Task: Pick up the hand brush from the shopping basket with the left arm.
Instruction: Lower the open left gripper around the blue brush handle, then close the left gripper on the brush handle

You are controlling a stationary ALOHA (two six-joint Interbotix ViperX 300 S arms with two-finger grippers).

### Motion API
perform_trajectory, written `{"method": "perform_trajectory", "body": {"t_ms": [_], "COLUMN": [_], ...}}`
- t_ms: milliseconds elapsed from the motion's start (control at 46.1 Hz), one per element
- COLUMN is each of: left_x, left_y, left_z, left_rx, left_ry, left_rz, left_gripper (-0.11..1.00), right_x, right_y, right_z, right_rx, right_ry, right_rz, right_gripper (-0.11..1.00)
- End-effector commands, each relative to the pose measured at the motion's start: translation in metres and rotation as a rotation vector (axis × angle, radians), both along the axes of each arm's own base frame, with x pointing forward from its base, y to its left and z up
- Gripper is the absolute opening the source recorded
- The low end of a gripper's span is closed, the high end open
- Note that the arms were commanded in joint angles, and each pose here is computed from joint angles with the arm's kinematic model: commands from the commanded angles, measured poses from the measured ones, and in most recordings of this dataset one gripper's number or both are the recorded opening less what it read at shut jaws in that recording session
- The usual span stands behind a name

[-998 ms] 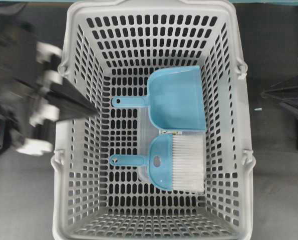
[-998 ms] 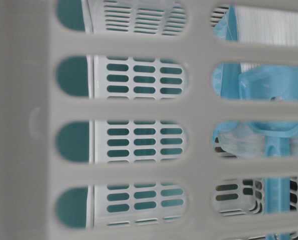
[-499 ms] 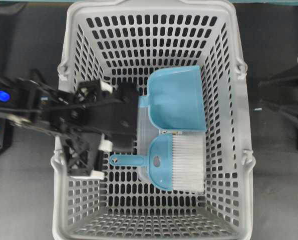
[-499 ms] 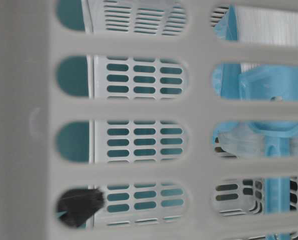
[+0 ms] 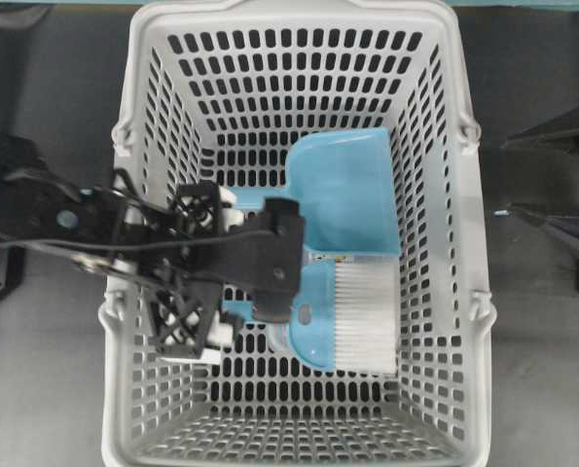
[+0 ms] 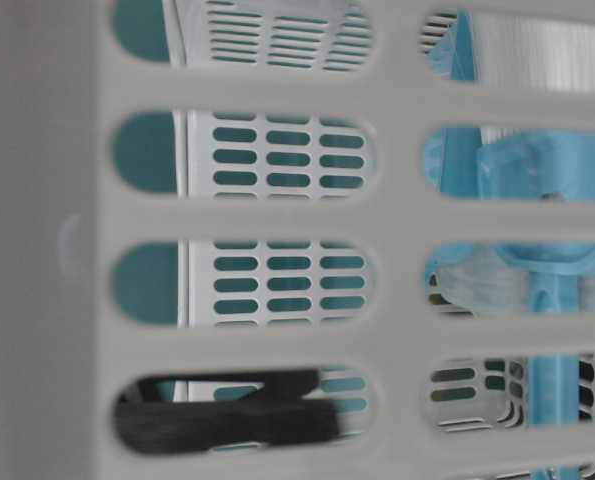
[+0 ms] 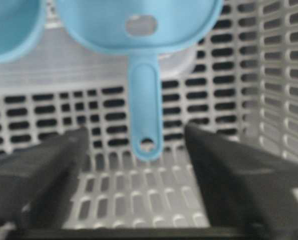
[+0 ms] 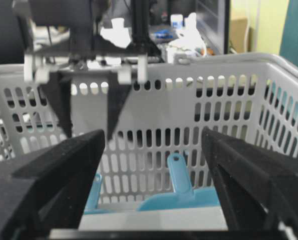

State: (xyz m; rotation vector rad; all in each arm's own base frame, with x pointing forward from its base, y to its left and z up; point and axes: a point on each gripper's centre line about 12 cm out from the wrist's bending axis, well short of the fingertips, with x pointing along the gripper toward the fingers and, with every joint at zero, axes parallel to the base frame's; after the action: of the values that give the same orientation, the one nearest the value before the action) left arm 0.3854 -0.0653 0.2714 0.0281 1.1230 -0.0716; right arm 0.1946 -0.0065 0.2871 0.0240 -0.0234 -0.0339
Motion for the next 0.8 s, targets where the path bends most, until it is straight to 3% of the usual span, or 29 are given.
{"method": "perform_trajectory", "body": {"t_ms": [0,87,304,564,781], "left_x": [0.005,0.010,0.020,0.013,0.020], "left_y": [-0.004,-0.006,-0.009,-0.008,-0.010], "left_z": [-0.008,-0.021,-0.058,-0.099,-0.114], "left_rx": [0.004,0.011,0.016,0.032,0.025], "left_ry": [0.012,0.034,0.075,0.160,0.128], "left_rz": [-0.007,-0.014,-0.018,-0.021,-0.025], "left_gripper": [0.83,0.91,0.91,0.91,0.91], "right_x": [0.002,0.002,0.001,0.001,0.001], "right_y": [-0.001,-0.001,-0.001,-0.001,-0.001], "right_z": [0.008,0.008,0.007,0.008,0.008], "right_rx": [0.005,0.004,0.005,0.004,0.005], "right_ry": [-0.022,-0.020,-0.019,-0.022,-0.020], "right_rz": [-0.005,-0.005,-0.005,-0.004,-0.004], "right_gripper": [0.75,0.74,0.75,0.74,0.74]}}
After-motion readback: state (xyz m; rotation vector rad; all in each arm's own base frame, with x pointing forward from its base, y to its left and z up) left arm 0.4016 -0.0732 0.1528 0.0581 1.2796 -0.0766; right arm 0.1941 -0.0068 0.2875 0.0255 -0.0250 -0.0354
